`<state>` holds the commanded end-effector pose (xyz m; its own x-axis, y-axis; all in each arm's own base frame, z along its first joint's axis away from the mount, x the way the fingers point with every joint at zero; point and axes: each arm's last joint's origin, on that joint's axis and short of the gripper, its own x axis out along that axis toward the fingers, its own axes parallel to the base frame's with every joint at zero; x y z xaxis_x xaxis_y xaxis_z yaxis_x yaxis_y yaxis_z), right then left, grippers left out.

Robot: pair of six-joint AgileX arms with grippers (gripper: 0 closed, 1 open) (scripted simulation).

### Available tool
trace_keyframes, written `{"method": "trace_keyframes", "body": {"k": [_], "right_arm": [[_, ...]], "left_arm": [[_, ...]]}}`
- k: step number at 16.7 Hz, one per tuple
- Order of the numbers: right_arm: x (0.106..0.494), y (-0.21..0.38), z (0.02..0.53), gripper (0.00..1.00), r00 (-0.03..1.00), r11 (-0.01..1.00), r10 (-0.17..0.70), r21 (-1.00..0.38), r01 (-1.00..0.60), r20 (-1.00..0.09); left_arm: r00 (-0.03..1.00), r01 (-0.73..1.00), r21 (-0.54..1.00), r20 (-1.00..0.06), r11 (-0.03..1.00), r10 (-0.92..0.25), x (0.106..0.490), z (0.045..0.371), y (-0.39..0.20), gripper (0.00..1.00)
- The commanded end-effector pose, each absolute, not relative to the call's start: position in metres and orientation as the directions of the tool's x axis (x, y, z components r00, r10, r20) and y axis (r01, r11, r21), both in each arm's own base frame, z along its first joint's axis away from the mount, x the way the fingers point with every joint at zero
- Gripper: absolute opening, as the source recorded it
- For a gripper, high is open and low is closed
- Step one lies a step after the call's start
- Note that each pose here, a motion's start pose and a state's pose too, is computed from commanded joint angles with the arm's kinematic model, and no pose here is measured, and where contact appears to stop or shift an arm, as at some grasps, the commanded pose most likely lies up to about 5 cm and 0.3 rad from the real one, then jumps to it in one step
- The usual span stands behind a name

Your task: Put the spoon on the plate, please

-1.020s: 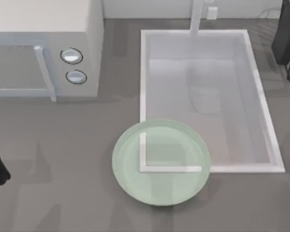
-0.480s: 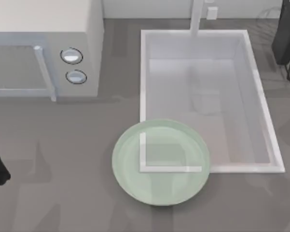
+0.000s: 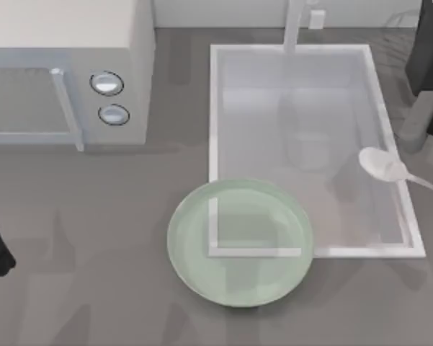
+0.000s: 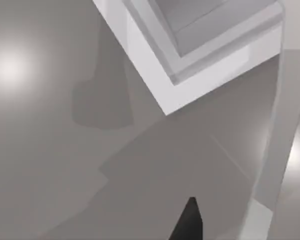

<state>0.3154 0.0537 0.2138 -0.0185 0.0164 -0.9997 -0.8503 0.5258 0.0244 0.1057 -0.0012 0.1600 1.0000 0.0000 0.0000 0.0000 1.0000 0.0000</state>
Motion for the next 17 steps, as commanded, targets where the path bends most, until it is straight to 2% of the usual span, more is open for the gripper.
{"method": "trace_keyframes", "body": {"k": [3,6,8,11,17], "right_arm": [[0.336,0.146,0.205,0.00,-0.031,0.303,0.014,0.034,-0.952,-0.999],[0.330,0.236,0.193,0.00,-0.028,0.095,0.016,0.030,-0.995,-0.999],[0.321,0.277,0.186,0.00,-0.019,0.004,0.022,0.019,-1.000,-1.000],[0.313,0.304,0.180,0.00,-0.012,-0.052,0.027,0.010,-0.999,-1.000],[0.314,0.302,0.181,0.00,-0.009,-0.046,0.032,0.008,-0.999,-0.999]], "left_arm": [[1.000,0.000,0.000,0.000,1.000,0.000,0.106,0.160,-0.001,1.00],[1.000,0.000,0.000,0.000,1.000,0.000,0.106,0.160,-0.001,1.00],[1.000,0.000,0.000,0.000,1.000,0.000,0.106,0.160,-0.001,1.00],[1.000,0.000,0.000,0.000,1.000,0.000,0.106,0.160,-0.001,1.00],[1.000,0.000,0.000,0.000,1.000,0.000,0.106,0.160,-0.001,1.00]]}}
